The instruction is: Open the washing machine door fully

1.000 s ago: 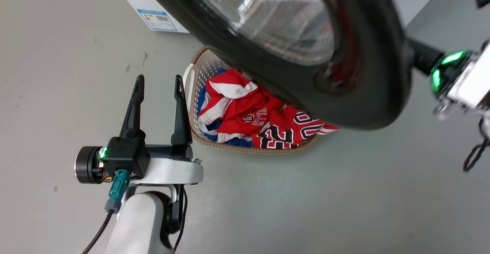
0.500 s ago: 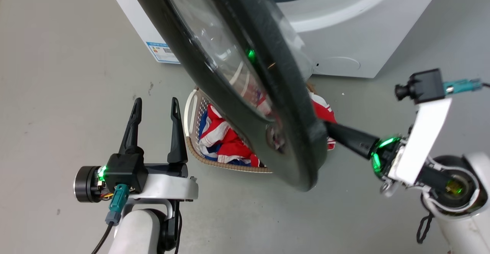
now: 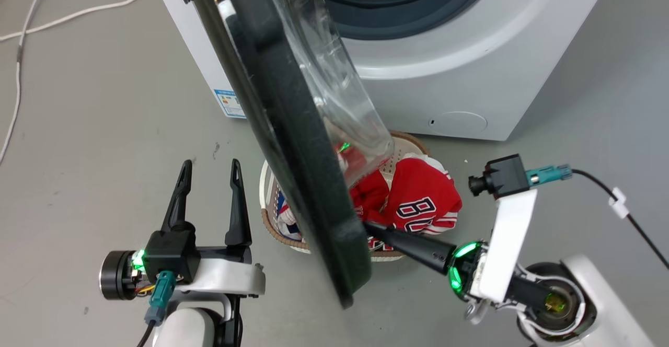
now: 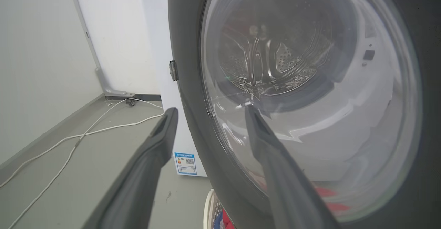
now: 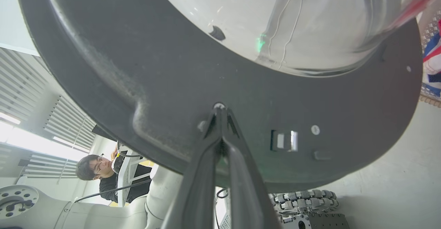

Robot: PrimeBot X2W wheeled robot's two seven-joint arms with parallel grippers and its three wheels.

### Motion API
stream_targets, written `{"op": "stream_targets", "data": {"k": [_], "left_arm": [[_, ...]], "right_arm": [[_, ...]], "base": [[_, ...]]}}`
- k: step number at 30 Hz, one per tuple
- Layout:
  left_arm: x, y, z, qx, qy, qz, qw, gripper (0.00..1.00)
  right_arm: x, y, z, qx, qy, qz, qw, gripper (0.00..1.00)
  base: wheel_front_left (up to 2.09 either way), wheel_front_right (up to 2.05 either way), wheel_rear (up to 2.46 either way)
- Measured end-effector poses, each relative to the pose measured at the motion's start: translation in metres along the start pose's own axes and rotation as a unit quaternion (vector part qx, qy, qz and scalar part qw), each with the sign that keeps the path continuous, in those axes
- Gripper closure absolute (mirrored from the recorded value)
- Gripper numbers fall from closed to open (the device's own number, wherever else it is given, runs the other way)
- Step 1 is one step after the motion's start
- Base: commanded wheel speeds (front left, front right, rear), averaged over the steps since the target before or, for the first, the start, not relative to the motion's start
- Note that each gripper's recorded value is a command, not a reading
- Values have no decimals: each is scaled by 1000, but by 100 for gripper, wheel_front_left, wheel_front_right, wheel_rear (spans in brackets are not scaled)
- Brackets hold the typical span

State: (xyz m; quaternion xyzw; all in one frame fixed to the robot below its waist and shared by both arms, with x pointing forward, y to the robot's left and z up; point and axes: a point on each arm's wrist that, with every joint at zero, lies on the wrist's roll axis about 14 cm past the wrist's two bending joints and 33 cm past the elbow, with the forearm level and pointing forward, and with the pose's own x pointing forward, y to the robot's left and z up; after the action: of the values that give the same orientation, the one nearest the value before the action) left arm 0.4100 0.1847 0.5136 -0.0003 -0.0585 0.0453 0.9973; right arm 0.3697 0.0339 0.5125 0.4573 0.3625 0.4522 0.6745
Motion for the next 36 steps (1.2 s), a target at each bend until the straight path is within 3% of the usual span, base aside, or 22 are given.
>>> {"op": "stream_targets", "data": {"k": [17, 24, 25, 26, 27, 32, 36], "left_arm": [[-12, 5, 5, 1, -2, 5, 1000, 0], [-22, 8, 9, 3, -5, 8, 1000, 0], [-24, 9, 10, 4, -6, 9, 1000, 0], [-26, 10, 11, 3, -6, 10, 1000, 0], [-28, 11, 11, 3, -6, 10, 1000, 0], [-36, 12, 16, 6, -12, 9, 1000, 0], [-43, 11, 18, 7, -14, 6, 1000, 0]], "right_arm": [[21, 13, -45, 27, 35, 16, 999, 100], [3, 7, -18, 22, -55, -4, 998, 100], [-3, 6, -11, 19, -77, -9, 997, 91], [-9, 5, -3, 17, -101, -12, 995, 59], [-15, 6, 5, 17, -129, -14, 991, 4], [-59, 6, 47, -23, -269, -39, 962, 0], [-104, 11, 77, -122, -389, -81, 909, 0]], "base": [[0, 0, 0], [0, 0, 0], [0, 0, 0], [0, 0, 0], [0, 0, 0], [0, 0, 0], [0, 0, 0]]}}
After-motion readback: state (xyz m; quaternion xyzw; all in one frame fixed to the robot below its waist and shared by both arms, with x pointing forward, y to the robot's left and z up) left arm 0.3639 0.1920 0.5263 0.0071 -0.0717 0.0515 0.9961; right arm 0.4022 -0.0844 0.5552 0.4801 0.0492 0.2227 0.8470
